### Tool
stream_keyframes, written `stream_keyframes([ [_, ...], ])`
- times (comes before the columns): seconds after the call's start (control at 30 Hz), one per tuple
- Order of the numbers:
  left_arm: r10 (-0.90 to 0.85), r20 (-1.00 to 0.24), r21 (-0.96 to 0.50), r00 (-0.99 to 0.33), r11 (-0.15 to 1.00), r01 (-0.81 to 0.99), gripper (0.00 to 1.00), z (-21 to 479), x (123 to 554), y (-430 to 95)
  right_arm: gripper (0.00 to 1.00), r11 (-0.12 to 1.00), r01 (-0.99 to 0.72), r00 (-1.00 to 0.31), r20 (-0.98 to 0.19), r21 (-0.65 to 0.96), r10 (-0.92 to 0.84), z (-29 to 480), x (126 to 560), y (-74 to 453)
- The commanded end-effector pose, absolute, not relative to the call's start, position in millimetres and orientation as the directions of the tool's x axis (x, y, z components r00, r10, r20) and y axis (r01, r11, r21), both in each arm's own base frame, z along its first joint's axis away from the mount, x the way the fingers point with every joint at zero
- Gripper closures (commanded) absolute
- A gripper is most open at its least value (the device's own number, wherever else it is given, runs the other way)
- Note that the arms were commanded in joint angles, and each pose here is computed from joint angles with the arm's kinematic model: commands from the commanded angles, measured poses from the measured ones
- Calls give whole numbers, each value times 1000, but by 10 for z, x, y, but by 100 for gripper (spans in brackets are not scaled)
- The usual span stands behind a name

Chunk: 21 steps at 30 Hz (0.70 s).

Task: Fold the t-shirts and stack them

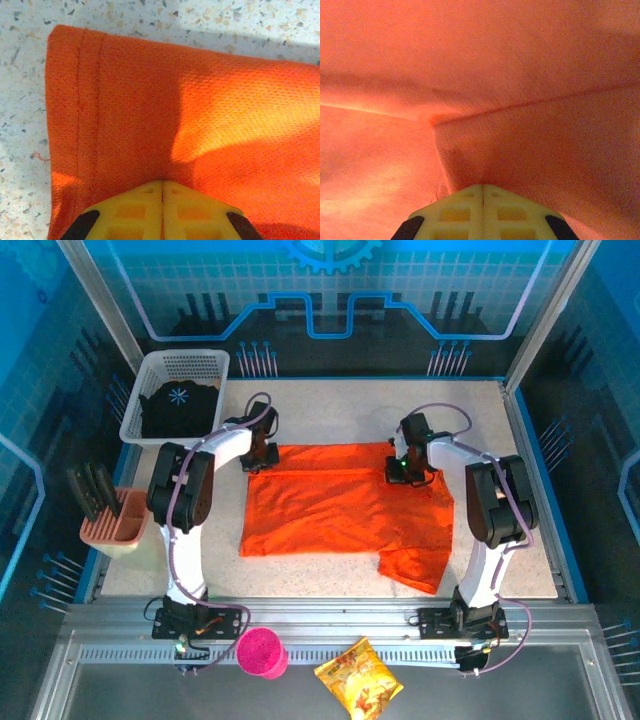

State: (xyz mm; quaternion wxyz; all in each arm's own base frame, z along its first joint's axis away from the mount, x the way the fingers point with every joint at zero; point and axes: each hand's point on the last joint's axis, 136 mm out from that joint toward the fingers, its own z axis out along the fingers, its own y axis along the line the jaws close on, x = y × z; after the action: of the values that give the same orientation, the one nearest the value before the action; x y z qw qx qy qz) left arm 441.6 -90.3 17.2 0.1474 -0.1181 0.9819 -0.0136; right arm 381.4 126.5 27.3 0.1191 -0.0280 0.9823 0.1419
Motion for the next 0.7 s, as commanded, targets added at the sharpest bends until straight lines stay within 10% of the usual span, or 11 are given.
stream_keyframes([
  [0.0, -278, -262, -29, -924, 959, -280, 88, 132, 4427, -826, 100, 969, -23, -987, -161, 248, 18, 150, 3741, 1251],
  [0.3, -311, -445, -105, -840, 949, -296, 41, 1270, 4318, -765, 100, 966, -7, -980, -195, 258, 45, 244, 4013, 1213],
  [0.67, -492, -113, -31, -863, 870, -492, 37, 1290, 2274, -444, 82, 915, -206, -883, -469, 347, -21, 1406, 4127, 1289],
])
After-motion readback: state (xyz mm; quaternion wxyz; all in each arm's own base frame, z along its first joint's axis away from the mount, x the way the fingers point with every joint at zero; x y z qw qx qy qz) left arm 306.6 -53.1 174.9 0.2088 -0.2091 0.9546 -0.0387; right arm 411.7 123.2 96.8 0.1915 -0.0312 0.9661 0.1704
